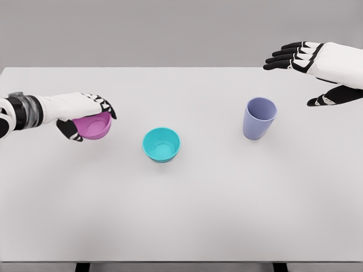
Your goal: Stacking bowl and cup with both arms
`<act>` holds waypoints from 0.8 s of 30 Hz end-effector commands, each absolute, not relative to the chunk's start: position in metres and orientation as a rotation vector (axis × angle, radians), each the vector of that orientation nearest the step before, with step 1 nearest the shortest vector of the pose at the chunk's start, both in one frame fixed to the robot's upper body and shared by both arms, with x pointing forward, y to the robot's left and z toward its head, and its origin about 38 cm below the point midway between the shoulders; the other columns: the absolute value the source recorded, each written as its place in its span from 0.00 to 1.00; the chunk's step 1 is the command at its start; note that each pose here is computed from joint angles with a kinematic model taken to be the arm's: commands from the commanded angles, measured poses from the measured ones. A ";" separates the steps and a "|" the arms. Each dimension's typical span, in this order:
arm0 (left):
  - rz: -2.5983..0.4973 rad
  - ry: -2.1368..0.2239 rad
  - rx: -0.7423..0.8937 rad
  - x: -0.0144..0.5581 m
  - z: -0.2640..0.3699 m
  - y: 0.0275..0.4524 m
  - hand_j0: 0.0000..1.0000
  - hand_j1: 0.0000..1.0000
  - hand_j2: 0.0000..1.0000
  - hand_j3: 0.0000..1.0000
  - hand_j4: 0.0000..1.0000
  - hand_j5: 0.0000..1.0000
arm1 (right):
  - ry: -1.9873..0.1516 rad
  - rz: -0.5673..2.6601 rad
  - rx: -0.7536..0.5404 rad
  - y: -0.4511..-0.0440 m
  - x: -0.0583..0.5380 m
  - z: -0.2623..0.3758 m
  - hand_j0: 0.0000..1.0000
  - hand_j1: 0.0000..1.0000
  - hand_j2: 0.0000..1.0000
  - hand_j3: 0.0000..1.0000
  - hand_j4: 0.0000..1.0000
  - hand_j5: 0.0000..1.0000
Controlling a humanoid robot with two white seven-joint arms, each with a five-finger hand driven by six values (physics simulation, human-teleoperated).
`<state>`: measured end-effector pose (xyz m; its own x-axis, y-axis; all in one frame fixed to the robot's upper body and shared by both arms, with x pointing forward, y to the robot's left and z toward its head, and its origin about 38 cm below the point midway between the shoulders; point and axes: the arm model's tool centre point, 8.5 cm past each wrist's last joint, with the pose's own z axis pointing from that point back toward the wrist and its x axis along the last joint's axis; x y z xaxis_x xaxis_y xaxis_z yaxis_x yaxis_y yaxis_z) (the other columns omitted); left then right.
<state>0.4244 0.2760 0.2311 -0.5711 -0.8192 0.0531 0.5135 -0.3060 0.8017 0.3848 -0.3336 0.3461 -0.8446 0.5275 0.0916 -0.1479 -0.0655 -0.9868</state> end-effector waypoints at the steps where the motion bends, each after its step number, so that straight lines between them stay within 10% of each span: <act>1: -1.978 -1.034 0.466 0.422 0.233 0.273 0.66 0.66 0.66 0.66 0.66 0.66 | -1.762 1.953 -0.402 -0.334 0.385 0.347 1.00 1.00 1.00 1.00 1.00 1.00; 24: -2.194 -1.223 0.375 0.411 0.253 0.234 0.66 0.66 0.66 0.66 0.66 0.66 | -1.760 1.954 -0.403 -0.334 0.385 0.347 1.00 1.00 1.00 1.00 1.00 1.00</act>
